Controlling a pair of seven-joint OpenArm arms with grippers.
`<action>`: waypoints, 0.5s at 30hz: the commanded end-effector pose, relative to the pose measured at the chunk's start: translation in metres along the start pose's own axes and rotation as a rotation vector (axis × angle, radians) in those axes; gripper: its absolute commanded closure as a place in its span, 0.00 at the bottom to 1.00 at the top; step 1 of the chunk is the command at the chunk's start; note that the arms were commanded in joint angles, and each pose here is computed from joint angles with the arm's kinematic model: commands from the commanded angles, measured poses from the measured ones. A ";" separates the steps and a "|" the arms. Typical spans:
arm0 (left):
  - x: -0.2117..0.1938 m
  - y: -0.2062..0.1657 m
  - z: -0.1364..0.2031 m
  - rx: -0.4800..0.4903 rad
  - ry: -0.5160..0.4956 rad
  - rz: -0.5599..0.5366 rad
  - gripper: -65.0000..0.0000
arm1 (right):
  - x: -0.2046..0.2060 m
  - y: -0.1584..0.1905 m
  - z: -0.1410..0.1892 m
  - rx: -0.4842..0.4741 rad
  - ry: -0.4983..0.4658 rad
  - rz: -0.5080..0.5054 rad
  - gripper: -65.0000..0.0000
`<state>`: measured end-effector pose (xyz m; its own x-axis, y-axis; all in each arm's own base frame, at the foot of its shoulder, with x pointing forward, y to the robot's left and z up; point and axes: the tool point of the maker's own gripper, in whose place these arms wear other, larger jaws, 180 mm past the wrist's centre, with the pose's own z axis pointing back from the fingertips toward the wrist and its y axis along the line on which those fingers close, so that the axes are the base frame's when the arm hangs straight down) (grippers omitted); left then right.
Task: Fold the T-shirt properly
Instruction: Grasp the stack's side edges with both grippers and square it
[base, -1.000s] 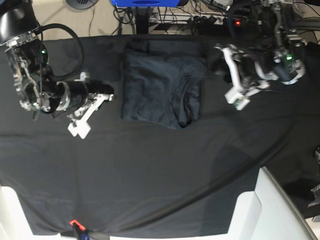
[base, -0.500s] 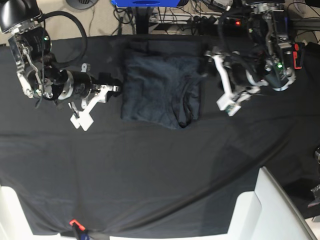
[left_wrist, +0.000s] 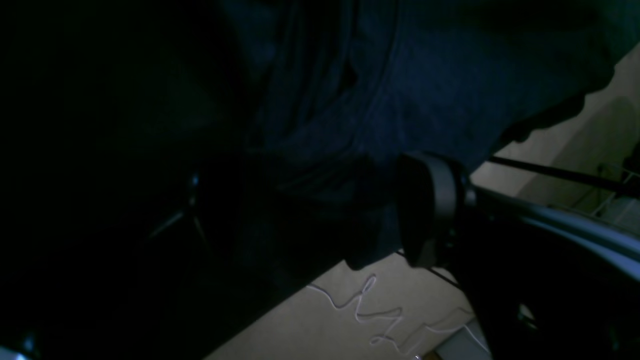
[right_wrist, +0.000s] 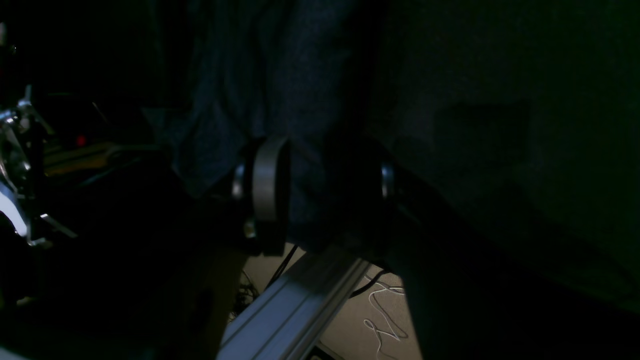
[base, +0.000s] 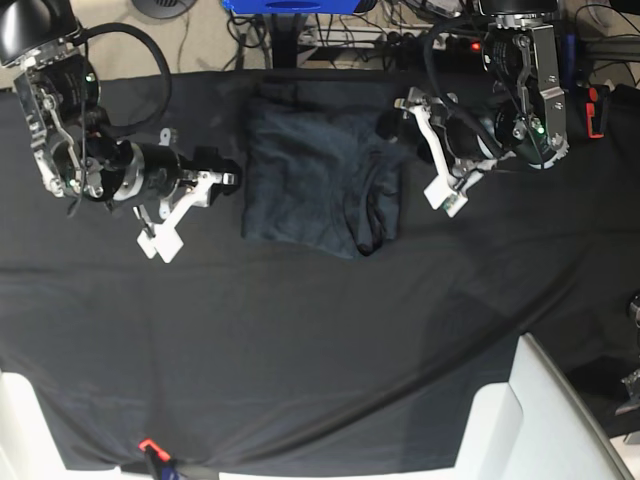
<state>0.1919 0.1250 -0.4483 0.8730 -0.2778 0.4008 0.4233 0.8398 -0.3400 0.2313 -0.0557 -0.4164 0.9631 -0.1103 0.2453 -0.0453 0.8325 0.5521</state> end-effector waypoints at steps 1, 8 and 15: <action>0.013 -0.001 0.004 -0.005 -0.049 -0.013 0.30 | 0.009 0.004 0.004 0.015 -0.024 0.011 0.66; 0.015 -0.006 0.001 -0.017 -0.059 -0.007 0.46 | 0.005 0.003 0.003 0.014 -0.016 0.007 0.66; 0.016 -0.008 0.000 -0.022 -0.062 -0.004 0.81 | 0.002 0.002 0.003 0.013 -0.014 0.001 0.66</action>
<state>0.1945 0.1148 -0.4470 0.8713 -0.2573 0.4179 0.4188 0.8337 -0.3599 0.2238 -0.0555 -0.4207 0.9669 -0.1116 0.2295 -0.0351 0.8325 0.5529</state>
